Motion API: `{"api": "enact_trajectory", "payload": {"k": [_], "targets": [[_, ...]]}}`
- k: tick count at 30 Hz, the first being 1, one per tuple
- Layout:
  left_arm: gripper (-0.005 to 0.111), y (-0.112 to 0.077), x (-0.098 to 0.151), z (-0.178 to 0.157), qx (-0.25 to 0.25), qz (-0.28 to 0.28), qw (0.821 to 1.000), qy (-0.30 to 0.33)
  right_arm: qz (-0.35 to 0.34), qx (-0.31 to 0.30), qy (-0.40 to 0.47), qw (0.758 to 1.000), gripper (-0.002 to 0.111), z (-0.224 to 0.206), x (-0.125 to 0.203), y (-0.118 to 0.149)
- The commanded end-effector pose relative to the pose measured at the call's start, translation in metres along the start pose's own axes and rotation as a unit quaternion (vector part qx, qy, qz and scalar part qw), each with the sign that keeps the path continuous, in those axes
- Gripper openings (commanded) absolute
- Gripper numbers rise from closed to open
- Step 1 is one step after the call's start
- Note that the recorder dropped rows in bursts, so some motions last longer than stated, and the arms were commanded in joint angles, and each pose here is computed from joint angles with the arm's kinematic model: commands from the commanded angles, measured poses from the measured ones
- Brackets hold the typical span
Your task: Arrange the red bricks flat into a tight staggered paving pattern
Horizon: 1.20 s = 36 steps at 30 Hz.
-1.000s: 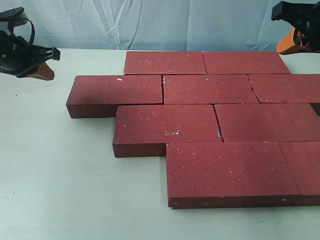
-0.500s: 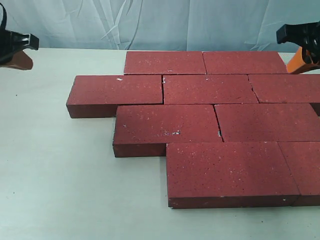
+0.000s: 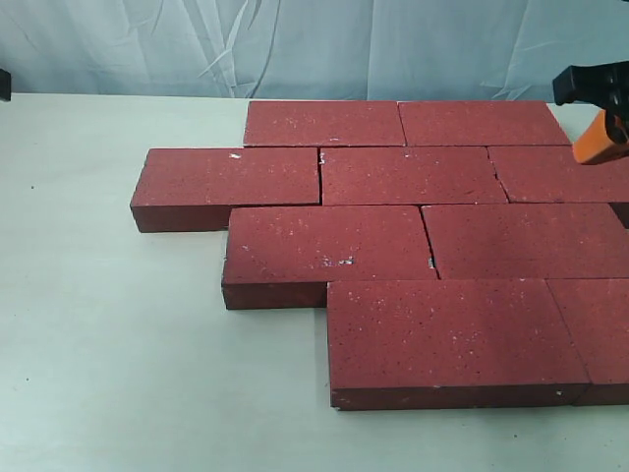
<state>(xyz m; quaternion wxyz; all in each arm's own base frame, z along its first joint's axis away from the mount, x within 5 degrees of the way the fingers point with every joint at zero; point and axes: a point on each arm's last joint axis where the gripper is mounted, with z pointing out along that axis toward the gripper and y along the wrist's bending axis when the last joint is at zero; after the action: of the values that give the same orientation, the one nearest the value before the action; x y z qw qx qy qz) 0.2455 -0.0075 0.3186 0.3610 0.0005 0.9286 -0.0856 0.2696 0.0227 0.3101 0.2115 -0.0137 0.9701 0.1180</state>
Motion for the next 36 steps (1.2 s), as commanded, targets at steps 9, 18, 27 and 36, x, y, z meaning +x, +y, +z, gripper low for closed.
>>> {"api": "enact_trajectory", "payload": {"k": [9, 18, 27, 36], "targets": [[0.0, -0.004, 0.026, -0.041, -0.011, 0.003, 0.995, -0.1, -0.036, 0.03, -0.127, 0.991, -0.001, -0.038, 0.064, 0.001], [0.0, -0.007, 0.041, -0.063, -0.013, 0.013, 0.991, -0.133, -0.076, 0.059, -0.251, 0.963, -0.001, -0.082, 0.115, 0.005], [0.0, -0.008, 0.052, -0.07, -0.013, 0.015, 0.989, -0.144, -0.129, 0.089, -0.39, 0.908, -0.001, -0.104, 0.18, 0.005], [0.0, -0.008, 0.054, -0.069, -0.012, 0.014, 0.99, -0.14, -0.129, 0.088, -0.425, 0.892, -0.001, -0.086, 0.211, 0.0]]}}
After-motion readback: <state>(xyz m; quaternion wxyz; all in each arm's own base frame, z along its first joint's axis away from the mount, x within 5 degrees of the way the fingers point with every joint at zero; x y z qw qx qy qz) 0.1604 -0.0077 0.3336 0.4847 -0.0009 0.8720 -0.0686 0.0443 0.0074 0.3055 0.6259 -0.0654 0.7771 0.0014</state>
